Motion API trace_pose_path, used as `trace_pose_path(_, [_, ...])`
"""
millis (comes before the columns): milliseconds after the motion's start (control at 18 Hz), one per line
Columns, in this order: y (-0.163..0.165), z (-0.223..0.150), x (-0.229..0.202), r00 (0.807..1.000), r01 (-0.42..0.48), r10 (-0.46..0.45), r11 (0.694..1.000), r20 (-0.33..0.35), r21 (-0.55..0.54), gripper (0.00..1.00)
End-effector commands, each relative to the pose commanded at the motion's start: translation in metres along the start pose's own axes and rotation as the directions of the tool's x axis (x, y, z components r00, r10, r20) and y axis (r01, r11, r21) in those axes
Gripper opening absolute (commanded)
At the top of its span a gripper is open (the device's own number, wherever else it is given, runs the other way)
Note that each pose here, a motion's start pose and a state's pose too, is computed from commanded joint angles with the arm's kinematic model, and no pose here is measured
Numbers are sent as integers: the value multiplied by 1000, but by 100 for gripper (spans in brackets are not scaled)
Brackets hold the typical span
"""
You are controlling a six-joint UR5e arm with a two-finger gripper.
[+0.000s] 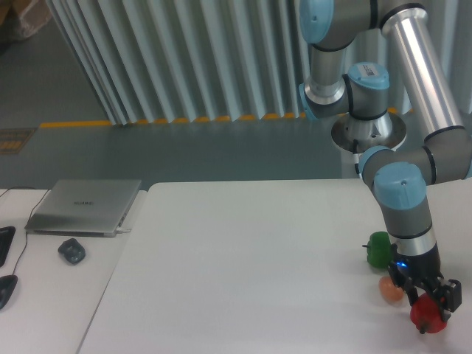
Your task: Place the red pepper on the table
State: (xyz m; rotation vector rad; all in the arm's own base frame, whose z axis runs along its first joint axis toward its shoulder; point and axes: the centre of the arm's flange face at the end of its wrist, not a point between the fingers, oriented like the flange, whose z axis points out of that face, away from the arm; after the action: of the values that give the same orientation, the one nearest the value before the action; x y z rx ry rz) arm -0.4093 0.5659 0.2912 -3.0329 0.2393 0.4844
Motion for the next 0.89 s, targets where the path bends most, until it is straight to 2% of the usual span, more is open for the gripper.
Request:
trace_pose_path(222, [2, -8, -2, 1000, -5, 5, 1000, 6, 10, 100])
trace_pose_path(389, [15, -44, -15, 999, 11, -12, 999, 40, 38, 100])
trace_pose_path(500, [34, -61, -27, 1000, 20, -20, 998, -3, 62, 100])
trace_pose_path(556, [49, -73, -33, 999, -10, 13, 998, -37, 70, 100])
trace_pose_path(667, [89, -83, -54, 979, -172, 177, 984, -99, 54, 100])
trace_pose_path(778, [111, -82, -67, 954, -272, 276, 961, -115, 51, 100])
trace_pose_path(833, [115, -83, -70, 937, -326, 330, 944, -111, 57, 100])
trace_pose_path(889, [119, -82, -76, 912, -389, 394, 919, -114, 64, 100])
